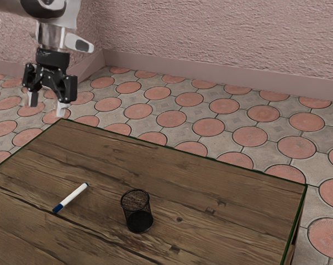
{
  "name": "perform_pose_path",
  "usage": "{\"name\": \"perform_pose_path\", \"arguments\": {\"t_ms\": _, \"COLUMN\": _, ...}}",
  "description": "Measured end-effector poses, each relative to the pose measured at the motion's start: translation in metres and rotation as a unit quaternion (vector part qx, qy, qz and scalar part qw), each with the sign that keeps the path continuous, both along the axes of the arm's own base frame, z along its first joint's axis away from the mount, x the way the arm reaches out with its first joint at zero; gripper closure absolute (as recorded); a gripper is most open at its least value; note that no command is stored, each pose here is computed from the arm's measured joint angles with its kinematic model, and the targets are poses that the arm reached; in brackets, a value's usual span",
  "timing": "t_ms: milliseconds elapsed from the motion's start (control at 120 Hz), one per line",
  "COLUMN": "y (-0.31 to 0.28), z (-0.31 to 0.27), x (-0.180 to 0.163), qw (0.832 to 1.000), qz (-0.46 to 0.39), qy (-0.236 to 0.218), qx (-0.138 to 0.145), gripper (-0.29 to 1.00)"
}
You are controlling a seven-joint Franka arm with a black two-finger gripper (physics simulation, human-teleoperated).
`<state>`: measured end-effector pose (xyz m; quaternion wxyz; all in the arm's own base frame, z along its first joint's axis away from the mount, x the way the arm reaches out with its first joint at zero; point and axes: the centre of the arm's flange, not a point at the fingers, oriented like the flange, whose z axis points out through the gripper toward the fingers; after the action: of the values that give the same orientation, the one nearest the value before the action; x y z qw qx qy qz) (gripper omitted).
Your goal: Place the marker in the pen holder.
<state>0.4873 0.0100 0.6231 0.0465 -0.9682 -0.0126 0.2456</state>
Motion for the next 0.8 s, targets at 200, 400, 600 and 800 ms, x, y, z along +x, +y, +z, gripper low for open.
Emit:
{"name": "perform_pose_path", "arguments": {"t_ms": 200, "y": 0.001, "z": 0.002, "x": 0.052, "qw": 0.982, "qz": -0.016, "qy": -0.189, "qx": 0.001, "gripper": 0.00}}
{"name": "perform_pose_path", "arguments": {"t_ms": 400, "y": 0.068, "z": -0.219, "x": 0.078, "qw": 0.994, "qz": 0.023, "qy": -0.108, "qx": 0.012, "gripper": 0.00}}
{"name": "perform_pose_path", "arguments": {"t_ms": 600, "y": 0.111, "z": -0.327, "x": 0.048, "qw": 0.990, "qz": 0.044, "qy": -0.134, "qx": 0.007, "gripper": 0.00}}
{"name": "perform_pose_path", "arguments": {"t_ms": 800, "y": 0.108, "z": -0.352, "x": 0.045, "qw": 0.981, "qz": 0.032, "qy": -0.191, "qx": 0.006, "gripper": 0.00}}
